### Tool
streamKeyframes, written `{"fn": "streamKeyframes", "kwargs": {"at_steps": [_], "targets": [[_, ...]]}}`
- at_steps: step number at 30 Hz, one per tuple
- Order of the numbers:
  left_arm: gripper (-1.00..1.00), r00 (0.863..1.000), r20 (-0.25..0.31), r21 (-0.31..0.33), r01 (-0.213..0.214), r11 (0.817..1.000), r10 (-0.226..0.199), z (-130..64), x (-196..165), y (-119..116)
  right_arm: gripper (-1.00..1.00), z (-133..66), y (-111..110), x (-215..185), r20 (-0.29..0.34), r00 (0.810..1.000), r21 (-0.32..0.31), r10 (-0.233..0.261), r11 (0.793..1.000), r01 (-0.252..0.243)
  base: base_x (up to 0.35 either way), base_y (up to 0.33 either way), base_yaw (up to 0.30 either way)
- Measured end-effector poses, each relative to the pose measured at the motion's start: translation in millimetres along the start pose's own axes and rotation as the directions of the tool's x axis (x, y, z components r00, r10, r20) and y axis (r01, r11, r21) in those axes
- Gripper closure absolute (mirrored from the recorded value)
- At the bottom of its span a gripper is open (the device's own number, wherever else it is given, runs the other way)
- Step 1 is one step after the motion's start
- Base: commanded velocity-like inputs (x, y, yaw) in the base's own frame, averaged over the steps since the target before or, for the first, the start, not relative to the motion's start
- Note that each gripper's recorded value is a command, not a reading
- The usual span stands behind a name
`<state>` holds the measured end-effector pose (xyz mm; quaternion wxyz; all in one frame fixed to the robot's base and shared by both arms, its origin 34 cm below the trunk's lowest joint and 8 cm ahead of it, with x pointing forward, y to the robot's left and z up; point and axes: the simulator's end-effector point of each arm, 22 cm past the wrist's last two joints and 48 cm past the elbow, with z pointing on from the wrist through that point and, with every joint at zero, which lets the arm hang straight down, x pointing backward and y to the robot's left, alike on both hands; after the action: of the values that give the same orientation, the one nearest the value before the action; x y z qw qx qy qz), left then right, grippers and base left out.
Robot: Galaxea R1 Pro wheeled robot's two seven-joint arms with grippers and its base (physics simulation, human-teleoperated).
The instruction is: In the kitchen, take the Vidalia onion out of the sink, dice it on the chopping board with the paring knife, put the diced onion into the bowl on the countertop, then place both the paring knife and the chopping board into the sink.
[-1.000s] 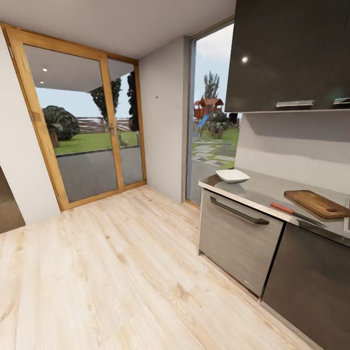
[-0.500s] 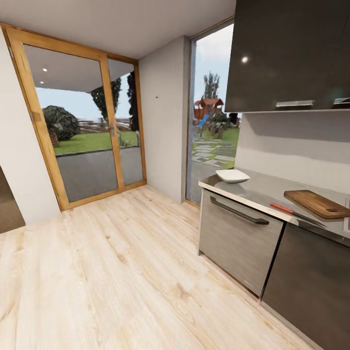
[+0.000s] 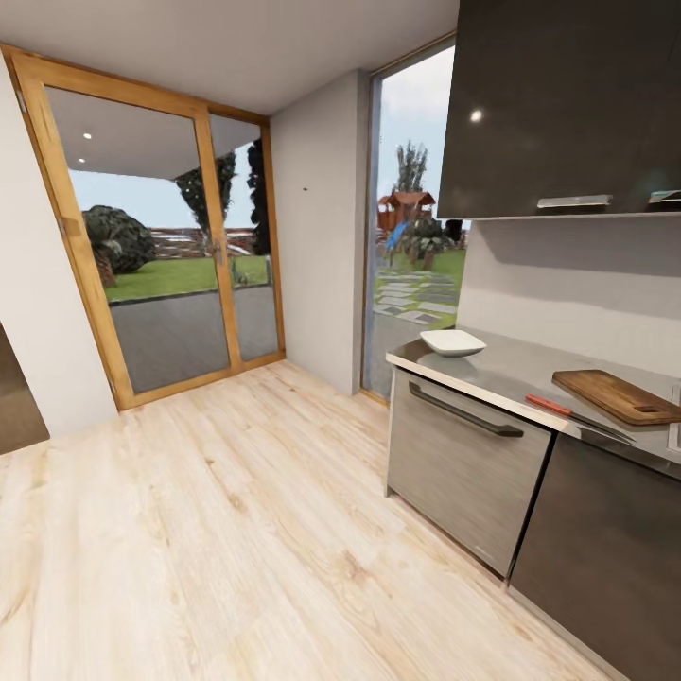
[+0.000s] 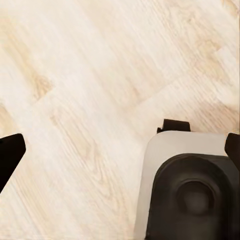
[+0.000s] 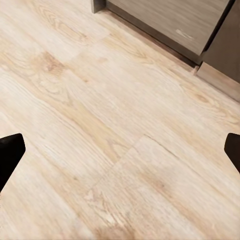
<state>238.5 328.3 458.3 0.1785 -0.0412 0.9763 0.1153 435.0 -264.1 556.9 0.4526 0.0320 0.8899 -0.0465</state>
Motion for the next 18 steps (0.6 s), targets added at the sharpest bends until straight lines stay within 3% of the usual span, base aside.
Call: {"fn": "streamKeyframes", "kwargs": {"at_steps": [4, 18], "targets": [[-1.0, 0.999, -0.044, -0.015, -0.014, 1.0, 0.014, -2.5, 20, 13, -1.0, -0.2, 1, 0, -0.001, 1.0, -0.001, 0.001, 1.0, -0.001, 0.0, 0.0, 0.0], [-1.0, 0.998, -0.057, -0.006, -0.011, 1.0, 0.011, -5.0, 26, 5, -1.0, -0.1, 0, 0, 0.0, 1.0, 0.0, -0.001, 1.0, 0.001, 0.0, 0.0, 0.0]]}}
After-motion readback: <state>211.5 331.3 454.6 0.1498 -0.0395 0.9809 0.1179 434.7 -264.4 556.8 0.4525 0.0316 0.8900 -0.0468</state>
